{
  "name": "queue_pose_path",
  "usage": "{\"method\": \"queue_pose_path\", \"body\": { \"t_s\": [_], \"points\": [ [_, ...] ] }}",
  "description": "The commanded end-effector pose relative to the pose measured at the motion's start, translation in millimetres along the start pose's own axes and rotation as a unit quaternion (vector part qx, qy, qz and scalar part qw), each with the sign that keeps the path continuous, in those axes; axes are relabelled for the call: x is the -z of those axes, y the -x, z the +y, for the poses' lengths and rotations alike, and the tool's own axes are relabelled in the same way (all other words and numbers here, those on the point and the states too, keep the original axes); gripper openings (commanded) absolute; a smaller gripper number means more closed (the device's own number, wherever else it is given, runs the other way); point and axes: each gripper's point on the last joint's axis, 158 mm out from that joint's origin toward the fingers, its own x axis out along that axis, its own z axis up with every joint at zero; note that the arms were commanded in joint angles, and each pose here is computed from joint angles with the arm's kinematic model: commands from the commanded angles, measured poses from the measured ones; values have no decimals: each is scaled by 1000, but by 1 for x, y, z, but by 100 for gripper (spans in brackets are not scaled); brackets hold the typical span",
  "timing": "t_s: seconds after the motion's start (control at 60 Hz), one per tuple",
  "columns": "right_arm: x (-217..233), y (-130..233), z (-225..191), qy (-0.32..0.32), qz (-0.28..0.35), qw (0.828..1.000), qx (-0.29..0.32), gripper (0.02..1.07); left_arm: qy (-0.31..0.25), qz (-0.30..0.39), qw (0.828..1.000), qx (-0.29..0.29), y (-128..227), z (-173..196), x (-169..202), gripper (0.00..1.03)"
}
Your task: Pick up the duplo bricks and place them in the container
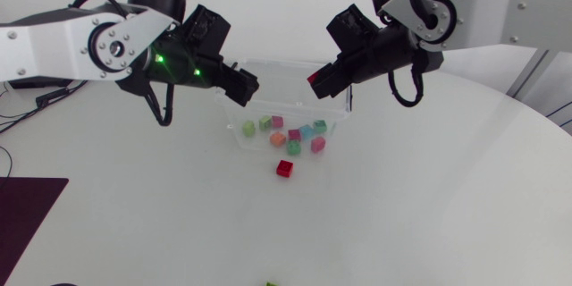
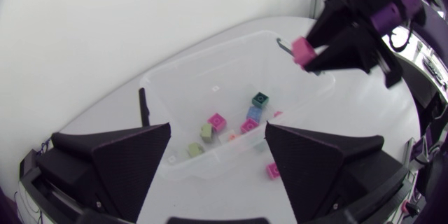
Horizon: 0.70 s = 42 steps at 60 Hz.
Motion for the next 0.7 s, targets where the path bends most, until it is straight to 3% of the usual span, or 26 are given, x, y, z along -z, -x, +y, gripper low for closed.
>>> {"method": "queue_pose_path", "body": {
  "t_s": [0.0,0.217,0.4,0.45,0.683],
  "points": [
    [-4,-16,-14,-23,-3,1000,9,26,0,45,999,20,-2,-23,38,96],
    [-3,-56,-40,-29,5,998,46,40,-5,103,993,54,-18,-58,86,93],
    [-4,-68,-53,-38,7,997,71,87,-4,134,988,72,-38,-78,104,93],
    [-5,-60,-53,-45,-1,996,74,96,-3,147,986,81,-46,-91,112,93],
    [1,4,-50,-60,-58,992,94,97,19,182,979,89,-73,-115,125,87]
  ]
}}
